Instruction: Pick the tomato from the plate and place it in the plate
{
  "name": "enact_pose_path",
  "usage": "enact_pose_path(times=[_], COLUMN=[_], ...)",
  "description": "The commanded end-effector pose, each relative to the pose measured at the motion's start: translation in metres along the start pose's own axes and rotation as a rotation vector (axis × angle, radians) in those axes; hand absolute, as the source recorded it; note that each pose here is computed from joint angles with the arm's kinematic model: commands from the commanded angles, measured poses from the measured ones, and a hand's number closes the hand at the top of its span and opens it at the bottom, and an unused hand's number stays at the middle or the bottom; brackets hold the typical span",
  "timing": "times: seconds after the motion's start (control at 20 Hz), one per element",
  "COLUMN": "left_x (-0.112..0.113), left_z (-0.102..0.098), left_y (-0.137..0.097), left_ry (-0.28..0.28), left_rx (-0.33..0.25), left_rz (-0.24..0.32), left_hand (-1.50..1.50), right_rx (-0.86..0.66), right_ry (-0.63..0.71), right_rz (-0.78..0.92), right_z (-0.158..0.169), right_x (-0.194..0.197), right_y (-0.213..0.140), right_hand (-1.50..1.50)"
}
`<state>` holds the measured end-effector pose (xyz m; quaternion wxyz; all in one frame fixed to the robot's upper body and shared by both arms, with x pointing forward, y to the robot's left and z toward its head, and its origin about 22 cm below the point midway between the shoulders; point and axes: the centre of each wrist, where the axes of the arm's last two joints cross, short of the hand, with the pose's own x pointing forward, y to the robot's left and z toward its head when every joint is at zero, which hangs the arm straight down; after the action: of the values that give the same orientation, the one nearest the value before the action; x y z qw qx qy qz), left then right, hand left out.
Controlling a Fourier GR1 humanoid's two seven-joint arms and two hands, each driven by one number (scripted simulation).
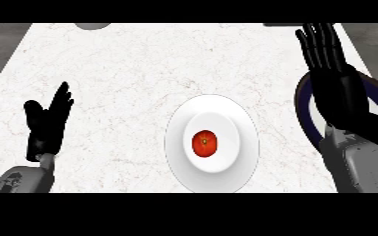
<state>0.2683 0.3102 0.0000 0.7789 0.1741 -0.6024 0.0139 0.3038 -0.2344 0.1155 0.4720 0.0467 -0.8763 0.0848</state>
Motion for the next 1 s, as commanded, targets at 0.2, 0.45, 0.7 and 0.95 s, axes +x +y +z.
enact_pose_path(times=[0.2,0.45,0.7,0.95], left_x=[-0.035,-0.021,-0.037,-0.032], left_z=[0.031,0.033,0.054,0.046], left_y=[-0.043,-0.049,-0.067,-0.076], left_ry=[0.110,0.113,0.126,0.118], left_rx=[-0.183,-0.280,-0.294,-0.293], left_rz=[0.098,0.149,0.169,0.154], left_hand=[0.00,0.00,0.00,0.00], right_rx=[0.032,-0.258,-0.238,-0.111], right_ry=[0.130,0.252,0.161,0.218], right_rz=[0.040,0.424,0.295,0.378], right_z=[-0.047,0.013,0.039,0.040], right_x=[0.000,-0.041,-0.057,-0.022], right_y=[-0.013,-0.020,-0.001,-0.010], right_hand=[1.50,-1.50,-1.50,-1.50])
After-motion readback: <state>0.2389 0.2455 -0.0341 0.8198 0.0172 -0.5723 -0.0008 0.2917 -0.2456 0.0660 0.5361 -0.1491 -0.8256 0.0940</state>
